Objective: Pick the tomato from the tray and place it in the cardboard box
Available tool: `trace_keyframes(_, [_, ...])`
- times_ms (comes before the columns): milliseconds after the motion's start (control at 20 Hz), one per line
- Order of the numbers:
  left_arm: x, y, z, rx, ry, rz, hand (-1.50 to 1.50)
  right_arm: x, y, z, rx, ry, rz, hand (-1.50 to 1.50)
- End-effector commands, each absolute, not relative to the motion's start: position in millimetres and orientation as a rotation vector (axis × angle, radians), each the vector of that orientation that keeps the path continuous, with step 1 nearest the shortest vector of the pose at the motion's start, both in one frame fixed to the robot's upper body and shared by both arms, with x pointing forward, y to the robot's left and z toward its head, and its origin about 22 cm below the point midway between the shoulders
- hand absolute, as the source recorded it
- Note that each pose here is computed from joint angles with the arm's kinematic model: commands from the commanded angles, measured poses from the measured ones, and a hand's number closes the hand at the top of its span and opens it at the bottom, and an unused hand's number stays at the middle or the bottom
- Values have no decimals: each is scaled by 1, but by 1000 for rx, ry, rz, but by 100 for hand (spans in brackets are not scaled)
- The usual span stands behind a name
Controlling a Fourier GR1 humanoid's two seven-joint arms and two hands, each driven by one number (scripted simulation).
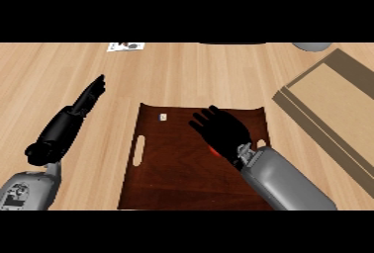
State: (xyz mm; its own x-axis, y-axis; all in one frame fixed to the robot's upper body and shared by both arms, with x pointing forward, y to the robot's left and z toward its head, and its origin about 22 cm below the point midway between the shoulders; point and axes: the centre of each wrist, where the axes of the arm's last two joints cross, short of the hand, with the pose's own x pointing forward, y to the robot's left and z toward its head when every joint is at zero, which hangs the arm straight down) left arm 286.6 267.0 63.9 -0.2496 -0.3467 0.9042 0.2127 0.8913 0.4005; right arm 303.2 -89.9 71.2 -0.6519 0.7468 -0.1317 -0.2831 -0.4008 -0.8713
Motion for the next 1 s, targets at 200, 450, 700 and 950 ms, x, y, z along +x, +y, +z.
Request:
trace_keyframes(200, [308, 255, 63, 92, -1728, -527, 0, 318, -100, 38, -675, -1149, 2075, -150])
trace_keyframes(450, [294, 268, 60, 96, -1740, -528, 0, 312, -109, 27, -619, -1195, 2172, 150])
trace_keyframes(700, [290, 275, 67, 86, -1749, -527, 0, 313, -104, 27, -632, -1364, 2169, 150])
trace_keyframes(950, [288, 281, 69, 100, -1739, -551, 0, 321, -95, 28, -652, -1468, 2172, 150])
